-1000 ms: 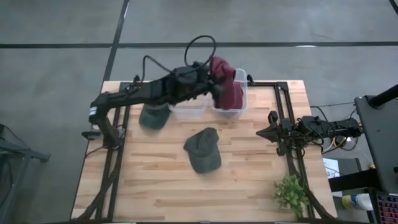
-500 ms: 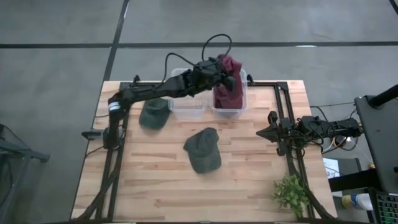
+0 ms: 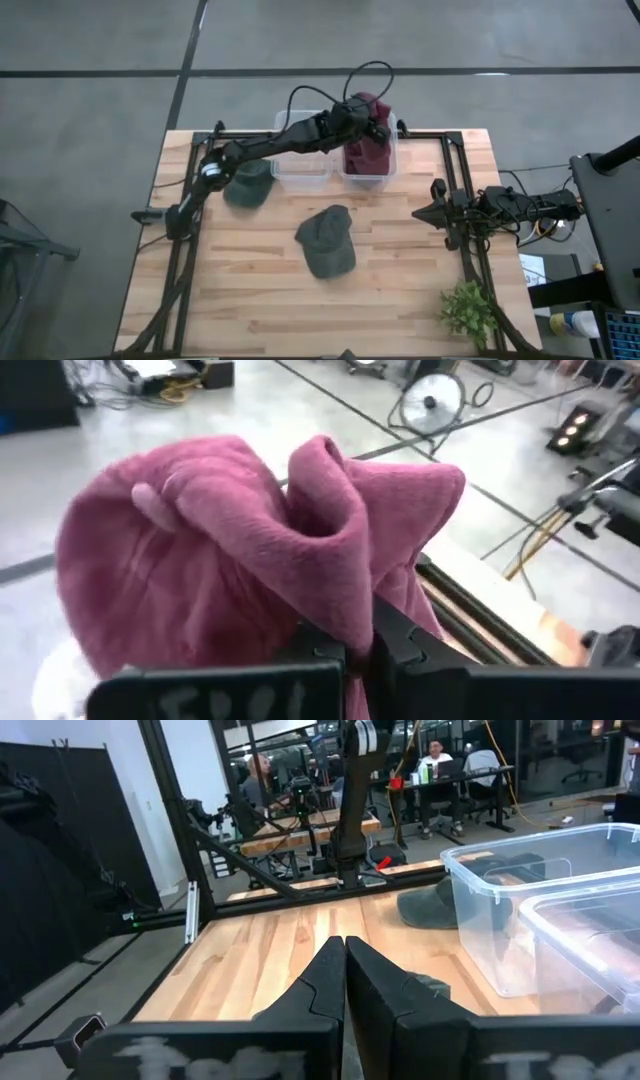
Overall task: Pick & Place hat
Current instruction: Put the red cap into the right transparent bin
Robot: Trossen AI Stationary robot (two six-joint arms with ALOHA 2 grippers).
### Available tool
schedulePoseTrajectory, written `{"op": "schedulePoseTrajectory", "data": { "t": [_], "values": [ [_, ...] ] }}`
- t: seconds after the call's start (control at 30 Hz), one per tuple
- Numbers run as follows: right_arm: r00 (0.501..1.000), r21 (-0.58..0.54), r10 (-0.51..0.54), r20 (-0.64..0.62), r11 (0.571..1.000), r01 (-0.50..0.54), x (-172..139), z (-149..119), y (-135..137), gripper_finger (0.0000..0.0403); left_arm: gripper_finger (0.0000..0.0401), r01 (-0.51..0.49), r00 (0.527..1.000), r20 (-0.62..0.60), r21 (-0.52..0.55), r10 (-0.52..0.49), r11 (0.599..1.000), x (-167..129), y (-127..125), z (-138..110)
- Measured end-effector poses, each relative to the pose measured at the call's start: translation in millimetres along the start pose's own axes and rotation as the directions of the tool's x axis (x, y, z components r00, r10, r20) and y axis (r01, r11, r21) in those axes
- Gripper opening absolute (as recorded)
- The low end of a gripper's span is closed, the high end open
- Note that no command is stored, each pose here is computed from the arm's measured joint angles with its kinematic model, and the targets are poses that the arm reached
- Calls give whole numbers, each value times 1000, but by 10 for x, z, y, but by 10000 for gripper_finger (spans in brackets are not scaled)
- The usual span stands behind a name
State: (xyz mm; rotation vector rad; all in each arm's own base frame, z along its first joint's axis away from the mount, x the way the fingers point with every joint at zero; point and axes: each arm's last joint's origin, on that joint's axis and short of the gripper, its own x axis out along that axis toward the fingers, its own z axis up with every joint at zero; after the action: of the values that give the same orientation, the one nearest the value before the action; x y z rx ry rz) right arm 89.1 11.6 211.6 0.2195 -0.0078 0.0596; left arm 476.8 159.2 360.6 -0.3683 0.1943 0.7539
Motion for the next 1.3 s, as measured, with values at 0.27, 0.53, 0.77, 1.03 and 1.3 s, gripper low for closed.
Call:
{"op": "schedulePoseTrajectory", "data": {
  "t": [0.27, 0.53, 0.77, 1.03, 1.3],
  "values": [
    [1000, -8, -1, 0, 1000, 1, 0, 0, 0, 8, 7, -16, 996, 90, 27, 13, 1000, -341, -45, 400],
    [1000, -17, -3, 0, 1000, 3, 0, 0, -1, 8, 7, -31, 999, 43, 28, 30, 999, -515, -133, 336],
    [1000, -11, -2, 0, 1000, 2, 0, 0, -1, 8, 7, -80, 996, -21, 40, 81, 996, -421, -107, 131],
    [1000, -11, -2, 0, 1000, 2, 0, 0, -1, 8, 7, -131, 985, -108, 36, 135, 991, -233, -16, -251],
    [1000, -9, -3, 1, 1000, 3, 0, 1, -1, 8, 7, -102, 987, -124, 4, 102, 995, -87, 61, -466]
  ]
}}
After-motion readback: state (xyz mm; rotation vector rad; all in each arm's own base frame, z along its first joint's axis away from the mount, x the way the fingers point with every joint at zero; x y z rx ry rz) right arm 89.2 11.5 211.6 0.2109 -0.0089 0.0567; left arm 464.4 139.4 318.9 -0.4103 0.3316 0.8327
